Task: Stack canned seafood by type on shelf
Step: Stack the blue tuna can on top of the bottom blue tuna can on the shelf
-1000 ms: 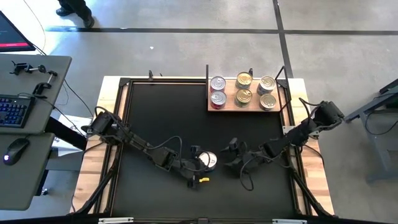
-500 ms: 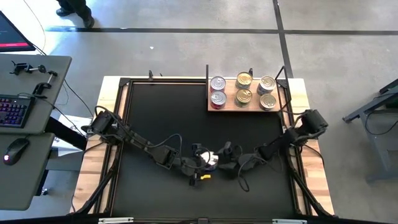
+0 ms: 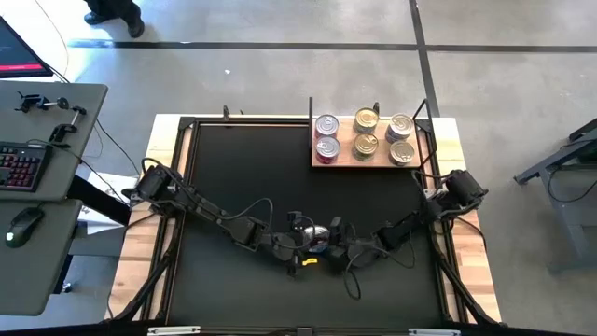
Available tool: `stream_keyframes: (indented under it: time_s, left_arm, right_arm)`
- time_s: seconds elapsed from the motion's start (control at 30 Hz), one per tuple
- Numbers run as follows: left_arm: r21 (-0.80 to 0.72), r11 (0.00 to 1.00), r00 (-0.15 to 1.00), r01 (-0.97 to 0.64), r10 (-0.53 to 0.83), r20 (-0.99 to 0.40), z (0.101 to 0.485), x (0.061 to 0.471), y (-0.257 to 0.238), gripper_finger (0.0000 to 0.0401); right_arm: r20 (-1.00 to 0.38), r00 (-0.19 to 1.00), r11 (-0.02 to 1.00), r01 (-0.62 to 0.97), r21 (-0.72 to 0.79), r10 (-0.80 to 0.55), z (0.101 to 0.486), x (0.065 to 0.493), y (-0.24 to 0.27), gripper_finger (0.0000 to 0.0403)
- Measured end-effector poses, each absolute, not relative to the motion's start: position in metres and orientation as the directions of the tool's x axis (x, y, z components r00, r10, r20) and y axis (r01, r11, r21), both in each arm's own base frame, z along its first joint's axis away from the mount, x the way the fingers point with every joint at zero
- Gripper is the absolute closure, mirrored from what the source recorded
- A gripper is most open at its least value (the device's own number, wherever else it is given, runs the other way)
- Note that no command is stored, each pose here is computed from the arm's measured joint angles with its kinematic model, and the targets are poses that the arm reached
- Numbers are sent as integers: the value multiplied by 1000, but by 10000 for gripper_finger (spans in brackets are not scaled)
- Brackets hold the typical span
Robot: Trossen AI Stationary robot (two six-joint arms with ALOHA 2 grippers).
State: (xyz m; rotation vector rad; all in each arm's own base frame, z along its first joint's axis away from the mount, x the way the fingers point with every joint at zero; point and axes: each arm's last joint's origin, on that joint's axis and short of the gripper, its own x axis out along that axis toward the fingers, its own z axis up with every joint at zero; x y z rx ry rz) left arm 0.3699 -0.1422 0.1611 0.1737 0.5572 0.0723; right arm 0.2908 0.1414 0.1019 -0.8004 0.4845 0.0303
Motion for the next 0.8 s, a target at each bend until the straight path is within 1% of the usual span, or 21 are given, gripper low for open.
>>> stream_keyframes:
  time_s: [0.17,0.33,0.47,0.6,0.7,0.8]
  left_arm:
    - [219,973,821,-68,179,-542,172,358,-144,373]
    - [269,953,781,-137,271,-563,178,344,-145,342]
    - [240,956,779,-168,277,-562,167,338,-141,327]
    - [161,967,828,-199,254,-500,152,333,-134,319]
    - [93,976,874,-197,217,-434,145,330,-126,318]
    - [36,979,904,-201,199,-377,139,324,-118,318]
  right_arm:
    - [-513,825,729,-199,-655,-236,116,279,148,237]
    - [-647,712,799,-205,-566,-275,143,251,150,237]
    - [-710,628,854,-135,-503,-319,177,223,145,237]
    - [-755,519,880,-13,-475,-401,218,195,131,237]
    - [-752,451,861,78,-503,-480,244,179,116,237]
    - [-731,418,835,153,-528,-539,263,168,103,237]
